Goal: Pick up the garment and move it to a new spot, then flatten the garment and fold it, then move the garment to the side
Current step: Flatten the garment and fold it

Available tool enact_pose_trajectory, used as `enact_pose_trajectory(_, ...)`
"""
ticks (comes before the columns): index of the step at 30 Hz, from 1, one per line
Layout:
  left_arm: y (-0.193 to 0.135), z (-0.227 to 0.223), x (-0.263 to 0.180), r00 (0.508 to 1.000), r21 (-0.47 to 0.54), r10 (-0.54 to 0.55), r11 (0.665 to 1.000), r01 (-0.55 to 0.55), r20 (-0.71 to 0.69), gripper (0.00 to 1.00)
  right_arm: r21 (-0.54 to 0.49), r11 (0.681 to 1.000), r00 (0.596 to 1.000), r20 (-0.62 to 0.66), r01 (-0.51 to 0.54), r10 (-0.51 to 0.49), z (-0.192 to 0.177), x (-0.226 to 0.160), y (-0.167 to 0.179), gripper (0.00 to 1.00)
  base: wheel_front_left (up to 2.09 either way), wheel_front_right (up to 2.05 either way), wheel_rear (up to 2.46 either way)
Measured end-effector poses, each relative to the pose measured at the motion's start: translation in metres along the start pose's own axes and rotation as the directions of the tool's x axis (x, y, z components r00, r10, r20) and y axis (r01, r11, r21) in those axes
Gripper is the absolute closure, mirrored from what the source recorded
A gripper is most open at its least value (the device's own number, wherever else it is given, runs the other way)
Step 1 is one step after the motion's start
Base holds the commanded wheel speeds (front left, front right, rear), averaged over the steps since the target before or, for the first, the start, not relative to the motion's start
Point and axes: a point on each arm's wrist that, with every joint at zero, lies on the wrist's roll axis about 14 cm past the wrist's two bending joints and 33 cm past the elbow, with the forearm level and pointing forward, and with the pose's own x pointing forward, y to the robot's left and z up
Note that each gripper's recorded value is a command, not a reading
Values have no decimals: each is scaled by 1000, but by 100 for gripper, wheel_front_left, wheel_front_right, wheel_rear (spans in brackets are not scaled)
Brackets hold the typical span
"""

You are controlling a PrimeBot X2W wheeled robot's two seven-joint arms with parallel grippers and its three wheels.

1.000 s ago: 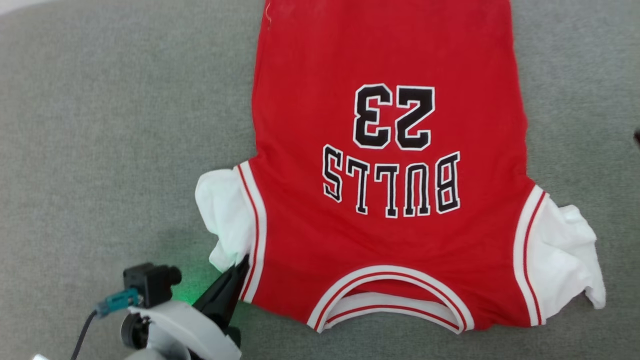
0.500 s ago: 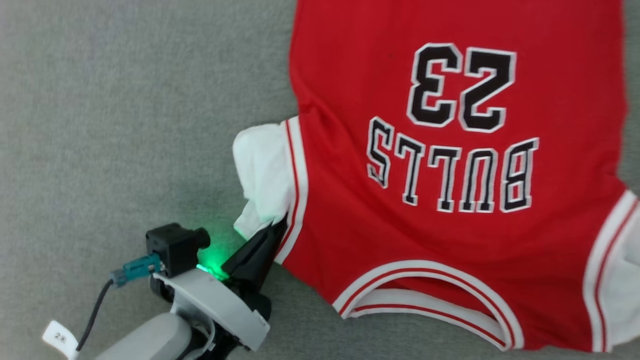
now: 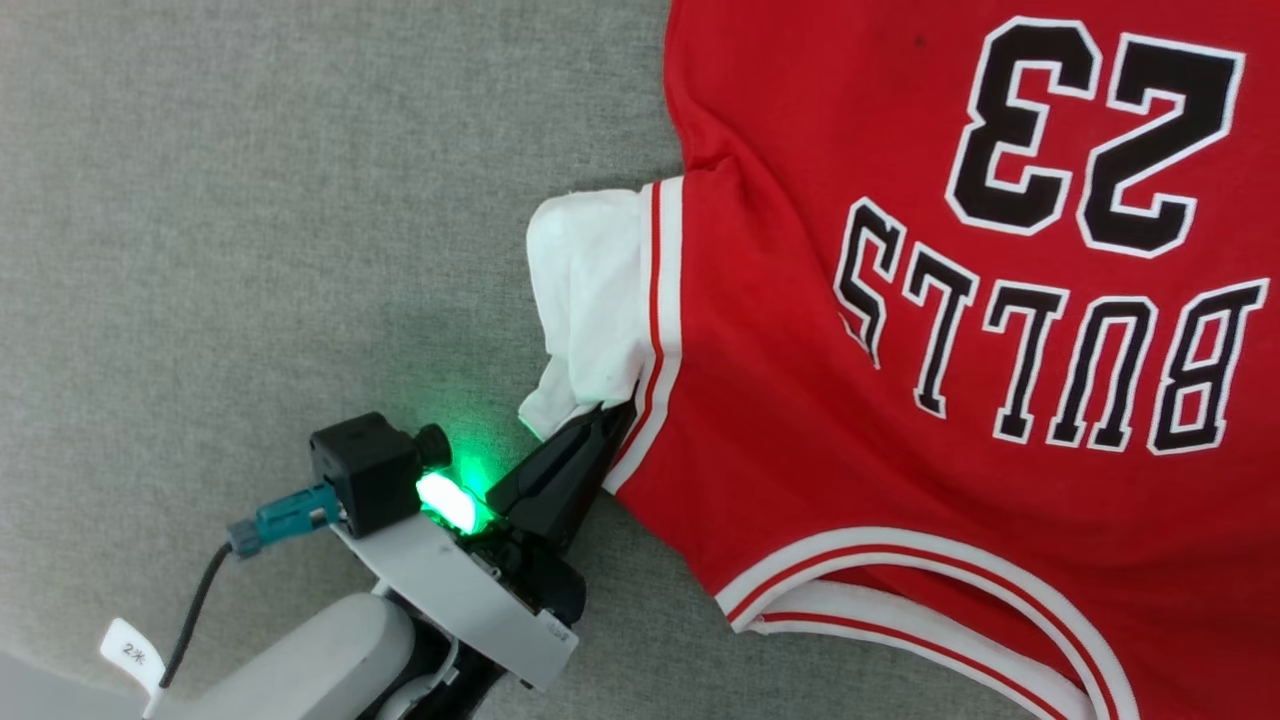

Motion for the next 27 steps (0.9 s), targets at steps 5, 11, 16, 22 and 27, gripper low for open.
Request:
enact_pose_trajectory(5, 4, 0, 1, 1000, -7, 9, 1000, -9, 5, 100, -8, 1000, 1000, 6, -12, 12, 3, 12, 5, 100, 0, 0, 0)
enact_pose_trajectory(11, 1, 3, 1, 1000, -2, 2, 1000, -2, 16, 100, -3, 999, 999, 39, -32, 32, 3, 7, 10, 100, 0, 0, 0)
enact_pose_trajectory(16, -2, 11, -2, 999, -4, 4, 1000, -3, 41, 100, -14, 999, 996, 79, -39, 40, -1, -8, 8, 100, 0, 0, 0)
enact_pose_trajectory(22, -1, 21, -11, 997, 34, 33, 999, -36, 68, 100, -79, 996, 993, 107, -48, 56, -29, -39, -1, 100, 0, 0, 0)
enact_pose_trajectory(27, 9, 31, -27, 993, 86, 87, 992, -94, 83, 100, -110, 993, 995, 80, -50, 59, -77, -75, -19, 100, 0, 0, 0)
